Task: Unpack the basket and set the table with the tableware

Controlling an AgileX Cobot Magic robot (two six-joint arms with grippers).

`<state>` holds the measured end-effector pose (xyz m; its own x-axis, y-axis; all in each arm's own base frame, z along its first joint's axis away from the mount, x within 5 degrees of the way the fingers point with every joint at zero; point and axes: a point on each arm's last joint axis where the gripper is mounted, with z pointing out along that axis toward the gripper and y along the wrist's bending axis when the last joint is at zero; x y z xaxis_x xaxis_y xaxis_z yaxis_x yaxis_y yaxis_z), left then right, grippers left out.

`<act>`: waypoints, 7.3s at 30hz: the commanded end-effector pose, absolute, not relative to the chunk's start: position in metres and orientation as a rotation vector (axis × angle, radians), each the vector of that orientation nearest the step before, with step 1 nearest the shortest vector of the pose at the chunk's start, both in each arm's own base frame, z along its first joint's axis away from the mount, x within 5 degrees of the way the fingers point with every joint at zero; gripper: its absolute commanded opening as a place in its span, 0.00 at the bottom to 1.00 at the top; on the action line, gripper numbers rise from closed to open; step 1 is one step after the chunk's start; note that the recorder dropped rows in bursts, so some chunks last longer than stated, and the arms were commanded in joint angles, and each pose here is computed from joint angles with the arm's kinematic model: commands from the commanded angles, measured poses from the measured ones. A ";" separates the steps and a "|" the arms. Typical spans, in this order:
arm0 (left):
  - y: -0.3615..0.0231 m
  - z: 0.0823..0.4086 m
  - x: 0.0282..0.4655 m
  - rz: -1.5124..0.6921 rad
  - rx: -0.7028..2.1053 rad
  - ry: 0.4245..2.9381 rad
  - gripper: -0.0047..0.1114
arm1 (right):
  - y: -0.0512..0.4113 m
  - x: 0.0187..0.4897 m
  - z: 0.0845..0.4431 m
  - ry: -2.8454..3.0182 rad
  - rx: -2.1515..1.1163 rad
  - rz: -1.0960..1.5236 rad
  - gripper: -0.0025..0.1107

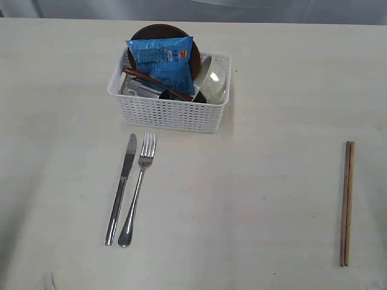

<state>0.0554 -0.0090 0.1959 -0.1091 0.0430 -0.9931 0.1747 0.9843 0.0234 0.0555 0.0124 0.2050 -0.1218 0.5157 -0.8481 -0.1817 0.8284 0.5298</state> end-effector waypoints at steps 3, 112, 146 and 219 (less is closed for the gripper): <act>-0.006 0.194 0.055 -0.071 0.112 1.692 0.04 | 0.012 0.055 0.205 1.582 0.264 0.608 0.02; -0.008 0.184 0.053 -0.100 0.120 1.800 0.04 | 0.162 0.430 0.167 2.808 -0.146 0.491 0.43; -0.008 0.184 0.053 -0.100 0.120 1.800 0.04 | 0.094 0.441 0.189 2.950 -0.316 -0.048 0.02; -0.008 0.184 0.053 -0.100 0.120 1.800 0.04 | 0.218 0.361 0.187 2.208 -1.412 0.003 0.39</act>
